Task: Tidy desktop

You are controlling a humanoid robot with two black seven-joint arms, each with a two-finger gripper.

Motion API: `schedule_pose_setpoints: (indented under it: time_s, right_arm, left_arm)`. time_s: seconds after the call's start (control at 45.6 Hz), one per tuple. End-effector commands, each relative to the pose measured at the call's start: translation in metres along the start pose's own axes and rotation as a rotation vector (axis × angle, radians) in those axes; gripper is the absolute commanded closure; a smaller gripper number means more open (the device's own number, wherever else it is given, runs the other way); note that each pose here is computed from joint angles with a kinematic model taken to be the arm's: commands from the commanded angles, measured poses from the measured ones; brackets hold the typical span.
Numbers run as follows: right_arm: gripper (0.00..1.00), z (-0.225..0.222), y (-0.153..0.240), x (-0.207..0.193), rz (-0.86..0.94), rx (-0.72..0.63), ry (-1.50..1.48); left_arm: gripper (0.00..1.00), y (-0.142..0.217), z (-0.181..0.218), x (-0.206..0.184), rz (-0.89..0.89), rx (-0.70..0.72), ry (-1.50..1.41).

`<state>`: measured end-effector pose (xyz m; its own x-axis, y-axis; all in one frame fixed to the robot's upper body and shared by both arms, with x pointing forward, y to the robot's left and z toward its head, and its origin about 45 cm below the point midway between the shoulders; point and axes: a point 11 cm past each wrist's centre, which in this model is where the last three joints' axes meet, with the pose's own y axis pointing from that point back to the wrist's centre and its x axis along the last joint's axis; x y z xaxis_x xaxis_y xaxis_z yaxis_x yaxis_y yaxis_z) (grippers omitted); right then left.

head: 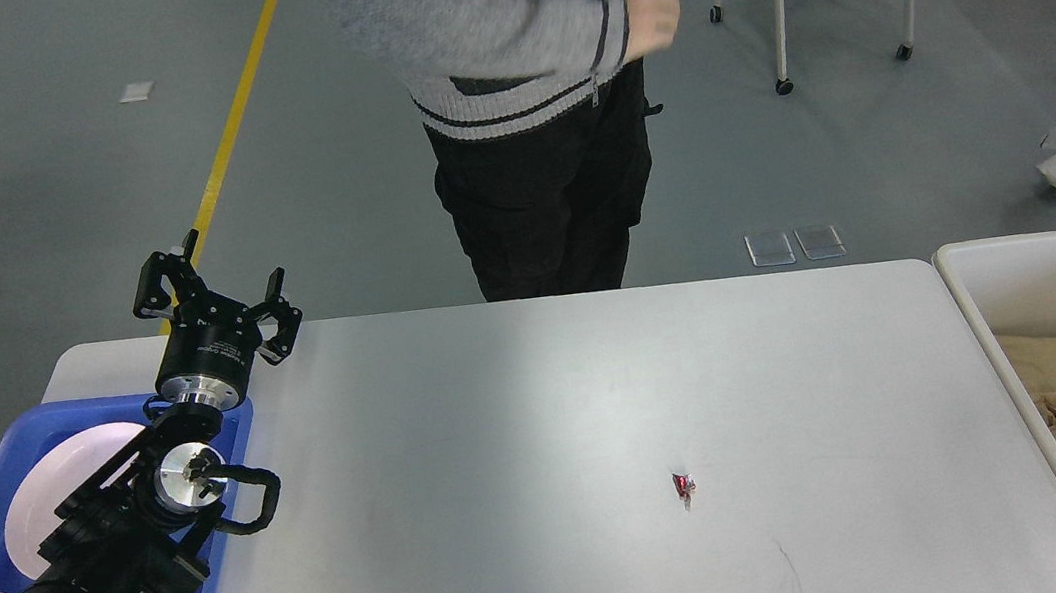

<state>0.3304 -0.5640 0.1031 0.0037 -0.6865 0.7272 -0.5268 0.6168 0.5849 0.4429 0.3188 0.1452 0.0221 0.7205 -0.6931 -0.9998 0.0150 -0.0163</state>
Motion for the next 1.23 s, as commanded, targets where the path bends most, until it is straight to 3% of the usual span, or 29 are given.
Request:
schedule_pose_setpoints:
  time_s: [0.0, 0.241, 0.46, 0.613, 0.745, 0.942, 1.205]
  right_arm:
    - [0.00, -0.053, 0.009, -0.011, -0.076, 0.076, -0.281]
    - [0.00, -0.134, 0.038, -0.025, -0.270, 0.306, -0.781]
    - [0.00, -0.174, 0.061, -0.027, -0.410, 0.495, -0.995]
    - [0.00, -0.170, 0.065, -0.028, -0.354, 0.642, -1.100]
    - [0.00, -0.164, 0.075, -0.051, -0.394, 0.782, -1.153]
    - [0.00, -0.156, 0.086, -0.097, -0.513, 0.805, -1.246]
    - [0.00, -0.162, 0.092, -0.112, -0.520, 0.792, -1.300]
  left_arm:
    - [0.02, 0.000, 0.000, 0.000, -0.001, 0.000, 0.001]
    - [0.02, 0.000, 0.000, 0.000, -0.001, 0.000, 0.001]
    - [0.02, 0.000, 0.000, 0.000, -0.001, 0.000, 0.001]
    - [0.02, 0.000, 0.000, 0.000, -0.001, 0.000, 0.001]
    - [0.02, 0.000, 0.000, 0.000, -0.001, 0.000, 0.001]
    - [0.02, 0.000, 0.000, 0.000, -0.001, 0.000, 0.001]
    - [0.02, 0.000, 0.000, 0.000, 0.000, 0.000, 0.000]
